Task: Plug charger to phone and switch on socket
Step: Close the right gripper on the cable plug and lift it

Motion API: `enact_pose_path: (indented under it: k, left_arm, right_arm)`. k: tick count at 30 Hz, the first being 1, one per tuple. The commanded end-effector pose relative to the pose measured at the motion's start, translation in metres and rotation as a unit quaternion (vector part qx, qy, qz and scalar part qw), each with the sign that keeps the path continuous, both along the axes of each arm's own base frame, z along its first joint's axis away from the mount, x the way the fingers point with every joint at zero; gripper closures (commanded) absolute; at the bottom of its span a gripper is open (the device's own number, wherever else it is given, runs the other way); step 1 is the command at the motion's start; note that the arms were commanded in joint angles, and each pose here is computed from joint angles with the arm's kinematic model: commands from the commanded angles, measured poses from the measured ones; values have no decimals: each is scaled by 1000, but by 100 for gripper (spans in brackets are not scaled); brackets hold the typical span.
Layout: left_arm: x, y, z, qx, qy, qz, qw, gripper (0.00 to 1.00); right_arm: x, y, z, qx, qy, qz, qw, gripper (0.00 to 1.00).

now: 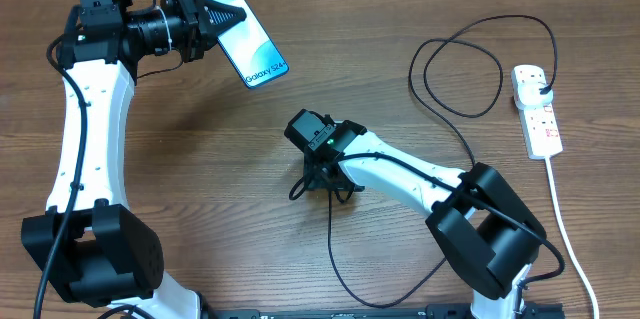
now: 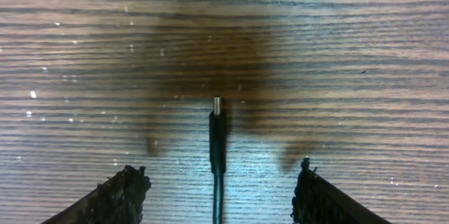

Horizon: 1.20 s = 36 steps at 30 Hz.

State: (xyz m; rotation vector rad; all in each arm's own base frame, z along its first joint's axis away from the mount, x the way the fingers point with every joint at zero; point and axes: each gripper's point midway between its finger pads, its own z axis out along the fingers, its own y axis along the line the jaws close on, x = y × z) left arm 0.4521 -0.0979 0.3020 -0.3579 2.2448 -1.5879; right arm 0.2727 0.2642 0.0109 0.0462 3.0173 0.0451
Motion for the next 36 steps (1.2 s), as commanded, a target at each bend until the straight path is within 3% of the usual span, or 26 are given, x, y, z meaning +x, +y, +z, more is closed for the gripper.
enact_pose_path:
  k: [1, 8, 17, 24, 27, 34, 36]
  left_arm:
    - [-5, -1, 12, -1, -26, -14, 1000, 96]
    - [-5, -1, 11, 1, -26, -15, 1000, 96]
    - [-6, -1, 10, 1, -22, -15, 1000, 96]
    - [-6, -1, 10, 1, -22, -15, 1000, 96]
    - [-6, -1, 10, 1, -22, -15, 1000, 96]
    - [-6, -1, 10, 0, -22, -15, 1000, 96]
    - [-6, -1, 10, 0, -22, -15, 1000, 96]
  right_arm:
    - [5, -9, -12, -21, 10, -7, 1000, 34]
    - [5, -9, -13, -23, 13, -7, 1000, 39]
    - [4, -9, -13, -24, 13, -7, 1000, 71]
    - [6, -8, -13, -21, 11, -7, 1000, 76]
    - [6, -7, -13, -20, 9, -7, 1000, 85]
    - [8, -6, -13, -16, 6, -5, 1000, 90]
    - [8, -5, -13, -16, 5, -5, 1000, 96]
